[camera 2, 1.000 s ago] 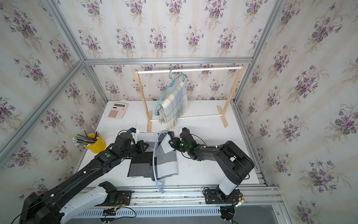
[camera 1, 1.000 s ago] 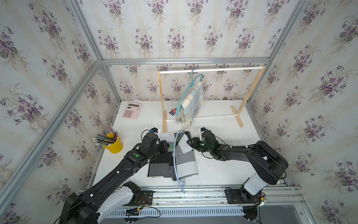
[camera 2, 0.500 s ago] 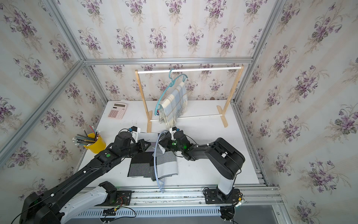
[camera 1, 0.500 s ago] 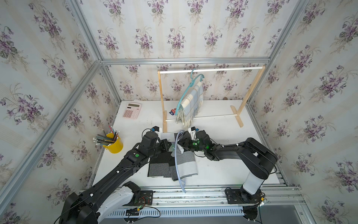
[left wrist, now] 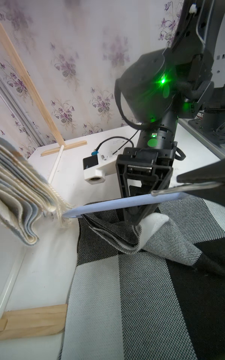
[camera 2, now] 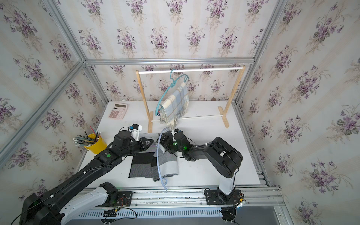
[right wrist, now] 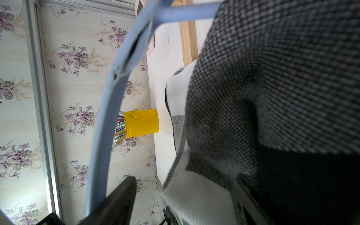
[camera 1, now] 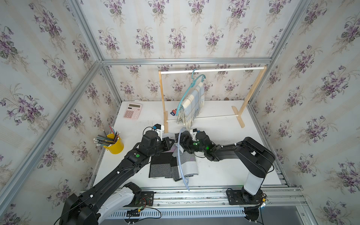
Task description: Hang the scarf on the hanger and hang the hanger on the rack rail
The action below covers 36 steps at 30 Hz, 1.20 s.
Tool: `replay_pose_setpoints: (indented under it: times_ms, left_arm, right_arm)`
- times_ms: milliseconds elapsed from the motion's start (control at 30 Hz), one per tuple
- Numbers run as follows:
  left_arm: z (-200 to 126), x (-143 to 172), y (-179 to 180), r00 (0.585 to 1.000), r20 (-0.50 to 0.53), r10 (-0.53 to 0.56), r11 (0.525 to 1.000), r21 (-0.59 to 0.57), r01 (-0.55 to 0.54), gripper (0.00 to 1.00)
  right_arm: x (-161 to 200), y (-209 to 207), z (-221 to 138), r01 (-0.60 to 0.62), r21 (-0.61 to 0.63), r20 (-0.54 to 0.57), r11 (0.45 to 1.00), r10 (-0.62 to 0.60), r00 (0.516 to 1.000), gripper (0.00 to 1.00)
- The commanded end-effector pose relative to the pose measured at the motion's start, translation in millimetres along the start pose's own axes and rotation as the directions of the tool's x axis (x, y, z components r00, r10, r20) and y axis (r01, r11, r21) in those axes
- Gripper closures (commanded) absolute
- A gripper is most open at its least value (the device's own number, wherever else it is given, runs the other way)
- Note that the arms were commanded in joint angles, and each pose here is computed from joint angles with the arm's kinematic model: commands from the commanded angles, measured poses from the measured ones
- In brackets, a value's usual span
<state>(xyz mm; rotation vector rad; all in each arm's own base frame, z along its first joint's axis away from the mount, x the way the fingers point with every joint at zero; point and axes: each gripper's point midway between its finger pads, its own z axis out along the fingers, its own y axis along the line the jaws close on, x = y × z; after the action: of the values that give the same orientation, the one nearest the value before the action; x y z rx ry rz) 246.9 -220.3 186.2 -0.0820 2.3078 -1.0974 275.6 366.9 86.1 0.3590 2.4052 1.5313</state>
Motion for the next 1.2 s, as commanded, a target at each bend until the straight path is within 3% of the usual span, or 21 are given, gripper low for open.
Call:
replay_pose_setpoints:
  times_ms: [0,267,367,533,700,867,1167]
  left_arm:
    - [3,1,1,1.0,-0.006,-0.013,1.0,0.001,0.013,1.0]
    - [6,1,4,1.0,-0.018,-0.007,0.999,-0.039,0.006,1.0]
    - [10,1,3,0.999,-0.033,0.003,0.998,-0.07,-0.006,1.0]
    - [17,5,-6,0.998,-0.054,0.041,0.984,-0.171,-0.05,1.0]
    - [24,3,-15,0.994,-0.041,0.098,0.917,-0.385,-0.106,1.0]
    - [46,1,-26,0.99,-0.034,0.136,0.804,-0.58,-0.13,1.0]
    - [79,-4,-48,0.99,-0.022,0.136,0.689,-0.716,-0.111,1.0]
  right_arm:
    - [4,14,-12,0.068,-0.049,-0.01,0.996,-0.068,0.998,0.15]
    - [3,1,-53,0.133,0.017,0.017,0.991,-0.133,0.991,0.01]
    - [-2,-8,-69,0.157,0.076,0.032,0.985,-0.16,0.987,0.0]
    - [-10,-16,-109,0.281,0.217,0.11,0.935,-0.309,0.945,0.01]
    - [-8,-27,-157,0.425,0.409,0.151,0.807,-0.519,0.841,0.03]
    - [22,-13,-188,0.558,0.479,0.149,0.678,-0.689,0.709,0.05]
    - [73,0,-184,0.7,0.487,0.152,0.522,-0.841,0.52,0.08]
